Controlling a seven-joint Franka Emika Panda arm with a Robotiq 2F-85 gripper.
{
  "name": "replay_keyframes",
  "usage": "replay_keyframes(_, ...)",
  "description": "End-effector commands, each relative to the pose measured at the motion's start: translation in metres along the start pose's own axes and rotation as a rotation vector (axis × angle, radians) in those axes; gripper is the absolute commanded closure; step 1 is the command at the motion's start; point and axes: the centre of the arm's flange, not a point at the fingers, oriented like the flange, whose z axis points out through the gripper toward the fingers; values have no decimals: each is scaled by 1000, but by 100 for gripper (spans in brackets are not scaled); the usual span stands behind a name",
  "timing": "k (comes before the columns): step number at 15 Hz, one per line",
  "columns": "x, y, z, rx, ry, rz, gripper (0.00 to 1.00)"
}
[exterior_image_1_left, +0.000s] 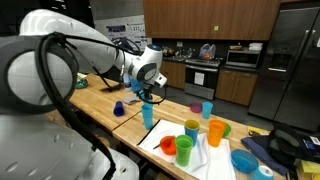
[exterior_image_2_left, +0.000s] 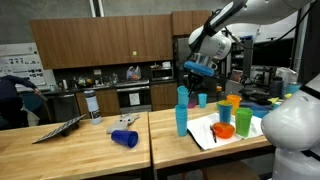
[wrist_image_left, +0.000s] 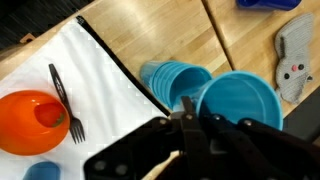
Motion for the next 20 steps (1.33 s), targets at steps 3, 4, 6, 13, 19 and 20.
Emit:
replay_keyframes(3, -5, 9, -10, 15, -11, 36, 98)
replay_keyframes(4, -5, 7, -11, 11, -13, 36, 98)
replay_keyframes(6, -5, 6, -12, 8, -13, 35, 98)
replay_keyframes(13, -4, -1, -12, 7, -18, 25, 98)
replay_keyframes(19, -8, -17, -20, 6, -6, 0, 98)
replay_keyframes(20, -8, -20, -21, 8, -7, -5, 98)
